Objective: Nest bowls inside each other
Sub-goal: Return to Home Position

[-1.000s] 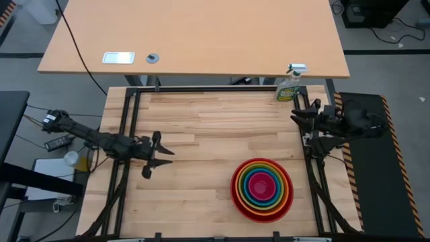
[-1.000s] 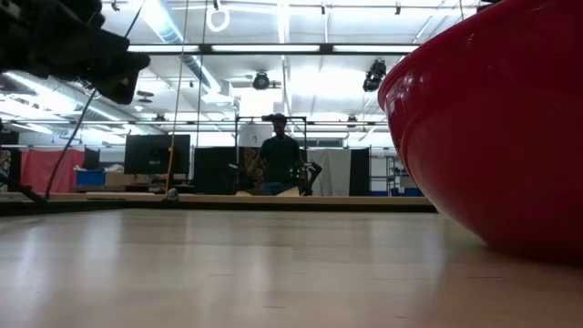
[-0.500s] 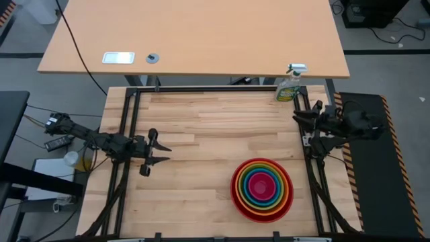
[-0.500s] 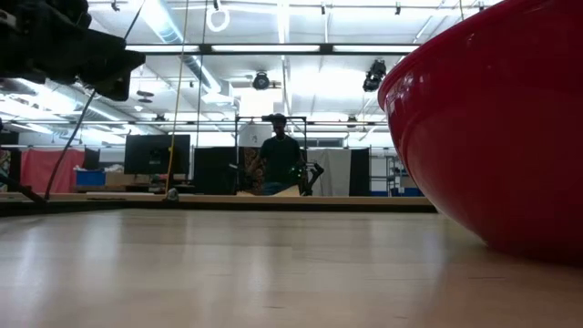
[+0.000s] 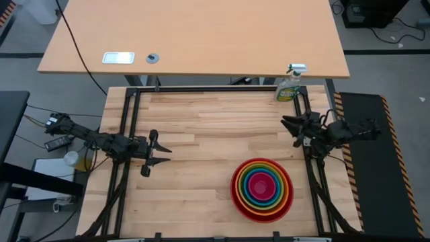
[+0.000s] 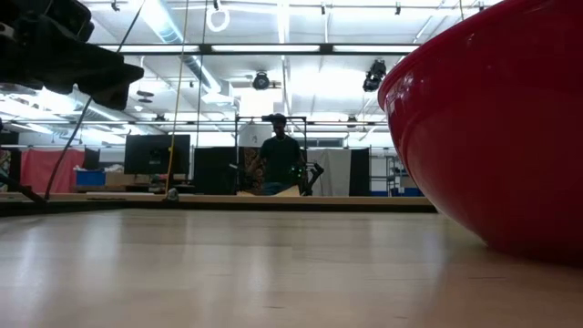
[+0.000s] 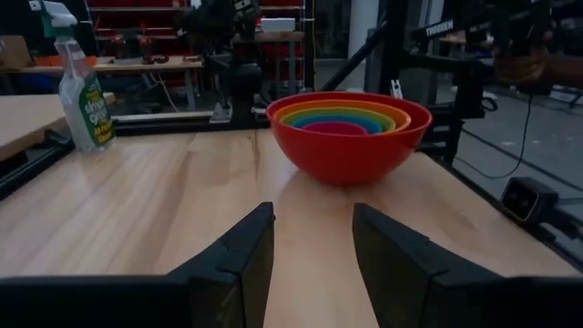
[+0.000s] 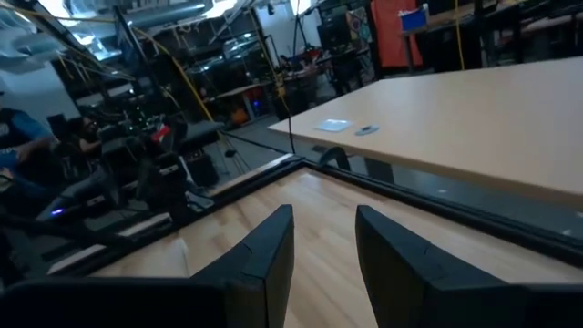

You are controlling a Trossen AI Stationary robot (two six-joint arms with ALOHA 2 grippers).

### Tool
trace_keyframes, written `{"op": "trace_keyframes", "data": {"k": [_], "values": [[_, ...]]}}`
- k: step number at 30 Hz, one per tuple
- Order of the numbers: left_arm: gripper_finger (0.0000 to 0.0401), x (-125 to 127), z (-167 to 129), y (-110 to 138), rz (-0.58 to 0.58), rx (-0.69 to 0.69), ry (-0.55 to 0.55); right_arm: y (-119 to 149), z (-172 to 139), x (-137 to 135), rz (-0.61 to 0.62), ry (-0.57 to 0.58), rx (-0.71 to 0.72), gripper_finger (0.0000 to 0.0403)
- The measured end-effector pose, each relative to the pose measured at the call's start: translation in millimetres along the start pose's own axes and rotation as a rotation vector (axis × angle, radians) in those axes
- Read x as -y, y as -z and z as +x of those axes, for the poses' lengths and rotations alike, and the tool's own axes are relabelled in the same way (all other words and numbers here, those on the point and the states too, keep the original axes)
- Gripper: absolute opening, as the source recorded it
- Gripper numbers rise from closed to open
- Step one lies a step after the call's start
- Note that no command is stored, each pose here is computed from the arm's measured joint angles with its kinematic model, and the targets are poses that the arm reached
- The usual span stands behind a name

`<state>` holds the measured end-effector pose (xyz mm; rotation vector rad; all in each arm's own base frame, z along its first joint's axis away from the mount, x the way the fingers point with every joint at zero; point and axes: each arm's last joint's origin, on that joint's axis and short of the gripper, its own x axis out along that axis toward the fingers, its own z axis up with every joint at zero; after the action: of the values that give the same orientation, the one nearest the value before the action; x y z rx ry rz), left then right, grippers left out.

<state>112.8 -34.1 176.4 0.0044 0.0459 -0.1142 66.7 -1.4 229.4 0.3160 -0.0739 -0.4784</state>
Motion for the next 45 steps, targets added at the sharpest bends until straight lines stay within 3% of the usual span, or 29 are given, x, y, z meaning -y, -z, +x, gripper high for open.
{"op": "trace_keyframes", "data": {"k": [9,16,25,32,35,45], "values": [[0.0152,2,0,0,-0.094,0.000,0.020,25,9,-1,0.050,0.001,0.011,0.0127],[0.0152,6,-9,-4,-0.106,0.043,0.051,49,16,0,0.069,-0.022,0.039,0.0127],[0.0152,8,-23,-3,-0.066,0.061,0.099,56,18,2,0.091,0.036,0.068,0.0127],[0.0152,16,-30,-5,0.028,0.106,0.301,58,19,2,0.173,0.021,0.087,0.0128],[0.0152,18,-31,-4,0.064,0.100,0.338,58,19,1,0.171,-0.007,0.075,0.0128],[0.0153,18,-31,-9,-0.040,0.129,0.327,58,19,0,0.170,-0.036,0.065,0.0128]]}}
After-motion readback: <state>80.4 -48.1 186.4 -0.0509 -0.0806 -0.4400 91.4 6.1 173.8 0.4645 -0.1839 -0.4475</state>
